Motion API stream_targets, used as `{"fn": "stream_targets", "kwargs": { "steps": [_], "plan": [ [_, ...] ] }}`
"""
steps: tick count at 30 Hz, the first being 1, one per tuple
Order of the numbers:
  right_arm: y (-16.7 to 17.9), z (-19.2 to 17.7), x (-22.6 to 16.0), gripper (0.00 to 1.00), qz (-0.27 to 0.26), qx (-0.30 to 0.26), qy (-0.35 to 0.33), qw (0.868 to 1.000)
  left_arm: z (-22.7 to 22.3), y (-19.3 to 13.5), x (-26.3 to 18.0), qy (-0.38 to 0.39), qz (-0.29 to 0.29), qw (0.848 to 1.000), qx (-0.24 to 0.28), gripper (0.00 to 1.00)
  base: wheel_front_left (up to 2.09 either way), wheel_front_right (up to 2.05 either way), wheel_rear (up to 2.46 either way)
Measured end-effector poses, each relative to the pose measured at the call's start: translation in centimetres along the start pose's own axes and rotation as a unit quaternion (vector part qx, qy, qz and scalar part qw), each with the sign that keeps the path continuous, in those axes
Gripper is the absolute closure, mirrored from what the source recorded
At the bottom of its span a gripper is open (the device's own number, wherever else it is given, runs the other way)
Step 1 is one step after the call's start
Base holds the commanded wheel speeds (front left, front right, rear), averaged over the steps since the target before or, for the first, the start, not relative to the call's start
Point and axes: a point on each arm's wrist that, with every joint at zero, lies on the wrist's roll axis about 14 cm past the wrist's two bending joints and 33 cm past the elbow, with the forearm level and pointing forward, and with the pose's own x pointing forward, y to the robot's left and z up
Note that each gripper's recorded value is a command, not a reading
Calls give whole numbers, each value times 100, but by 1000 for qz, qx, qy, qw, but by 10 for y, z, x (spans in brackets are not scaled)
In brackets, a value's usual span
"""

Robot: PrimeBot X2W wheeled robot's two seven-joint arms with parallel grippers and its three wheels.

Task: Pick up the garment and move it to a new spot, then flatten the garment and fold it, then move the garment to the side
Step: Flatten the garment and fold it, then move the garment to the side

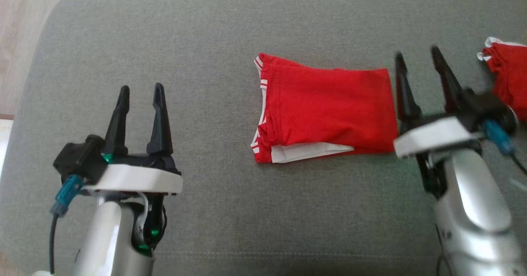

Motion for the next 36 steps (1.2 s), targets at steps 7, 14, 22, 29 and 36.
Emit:
{"fn": "stream_targets", "kwargs": {
  "steps": [7, 14, 22, 29, 36],
  "plan": [
    [-32, -7, -38, 0, -60, -8, 2, 998, -5, -14, 3, 5, -22, 1000, -4, 0, 0, 0, 0],
    [-37, -14, -55, 0, -79, 20, 8, 997, -5, -20, 4, 3, -32, 999, 1, 0, 0, 0, 0],
    [-33, -27, -52, 0, -74, 28, 33, 996, -10, -18, 5, 10, -32, 999, 1, 0, 0, 0, 0],
    [-19, -80, -51, 0, -64, 82, 121, 987, -28, -12, 6, 33, -28, 999, 0, 0, 0, 0, 0],
    [6, -124, -36, 0, -33, 114, 191, 974, -40, -6, 12, 47, -24, 999, 3, 0, 0, 0, 0]
  ]
}}
